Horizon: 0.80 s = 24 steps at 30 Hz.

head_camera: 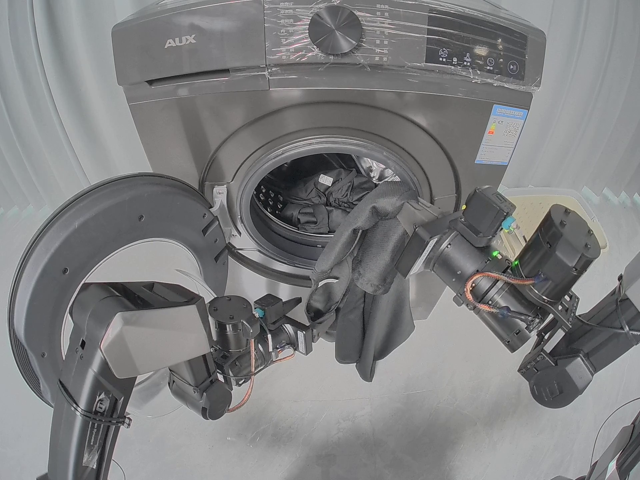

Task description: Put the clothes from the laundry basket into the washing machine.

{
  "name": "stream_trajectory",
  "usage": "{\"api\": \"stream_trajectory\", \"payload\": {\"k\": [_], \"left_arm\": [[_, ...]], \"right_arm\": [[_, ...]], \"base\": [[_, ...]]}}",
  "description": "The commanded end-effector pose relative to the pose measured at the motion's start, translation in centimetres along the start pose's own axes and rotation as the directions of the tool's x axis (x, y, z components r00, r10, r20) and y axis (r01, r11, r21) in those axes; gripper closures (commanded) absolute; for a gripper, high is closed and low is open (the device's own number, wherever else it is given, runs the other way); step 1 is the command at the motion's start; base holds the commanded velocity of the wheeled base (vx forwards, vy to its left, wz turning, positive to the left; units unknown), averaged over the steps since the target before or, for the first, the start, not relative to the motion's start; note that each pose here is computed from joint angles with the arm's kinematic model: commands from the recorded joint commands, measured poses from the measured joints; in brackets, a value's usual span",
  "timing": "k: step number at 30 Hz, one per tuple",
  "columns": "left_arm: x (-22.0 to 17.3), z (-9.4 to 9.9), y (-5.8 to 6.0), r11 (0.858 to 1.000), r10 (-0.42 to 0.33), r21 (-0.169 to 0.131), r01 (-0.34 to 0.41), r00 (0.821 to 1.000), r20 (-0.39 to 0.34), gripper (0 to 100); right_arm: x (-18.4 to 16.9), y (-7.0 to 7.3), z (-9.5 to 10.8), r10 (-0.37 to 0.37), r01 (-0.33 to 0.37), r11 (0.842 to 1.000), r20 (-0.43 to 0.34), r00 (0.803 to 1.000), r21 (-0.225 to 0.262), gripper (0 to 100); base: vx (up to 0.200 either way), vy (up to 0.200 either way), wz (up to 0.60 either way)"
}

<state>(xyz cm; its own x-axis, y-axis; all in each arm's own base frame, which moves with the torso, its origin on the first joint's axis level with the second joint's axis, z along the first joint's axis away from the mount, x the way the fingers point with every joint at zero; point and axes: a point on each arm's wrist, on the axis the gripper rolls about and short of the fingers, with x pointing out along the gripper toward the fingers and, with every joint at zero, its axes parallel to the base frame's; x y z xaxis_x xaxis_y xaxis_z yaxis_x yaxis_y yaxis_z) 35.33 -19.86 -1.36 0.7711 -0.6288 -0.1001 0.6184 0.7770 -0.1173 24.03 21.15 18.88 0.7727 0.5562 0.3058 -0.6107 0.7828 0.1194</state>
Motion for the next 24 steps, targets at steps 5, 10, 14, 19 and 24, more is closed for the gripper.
{"api": "stream_trajectory", "payload": {"k": [5,10,14,19,24], "left_arm": [[0.1,-0.3,-0.1,1.0,-0.005,-0.002,0.005,1.0,-0.006,100],[0.1,0.1,0.1,1.0,0.001,0.0,-0.001,1.0,0.008,100],[-0.5,5.8,0.0,1.0,-0.005,-0.001,0.005,0.988,0.153,100],[-3.1,8.4,-1.1,1.0,-0.019,-0.01,0.021,0.985,0.171,100],[-7.2,10.6,-1.7,1.0,-0.013,-0.009,0.015,0.985,0.171,100]], "right_arm": [[0.0,0.0,0.0,0.0,0.0,1.0,-0.001,1.0,0.0,100],[-0.1,-0.2,0.0,-0.006,0.006,1.0,-0.002,1.0,-0.001,100],[-0.3,-0.6,-0.5,-0.015,0.015,1.0,-0.019,1.0,-0.001,100],[-0.4,-1.1,-0.5,-0.03,0.03,1.0,-0.022,0.999,0.0,100],[-1.1,-1.6,-0.9,-0.038,0.037,0.999,-0.053,0.998,-0.004,100]], "base": [[0.0,0.0,0.0],[0.0,0.0,0.0],[0.0,0.0,0.0],[0.0,0.0,0.0],[0.0,0.0,0.0]]}}
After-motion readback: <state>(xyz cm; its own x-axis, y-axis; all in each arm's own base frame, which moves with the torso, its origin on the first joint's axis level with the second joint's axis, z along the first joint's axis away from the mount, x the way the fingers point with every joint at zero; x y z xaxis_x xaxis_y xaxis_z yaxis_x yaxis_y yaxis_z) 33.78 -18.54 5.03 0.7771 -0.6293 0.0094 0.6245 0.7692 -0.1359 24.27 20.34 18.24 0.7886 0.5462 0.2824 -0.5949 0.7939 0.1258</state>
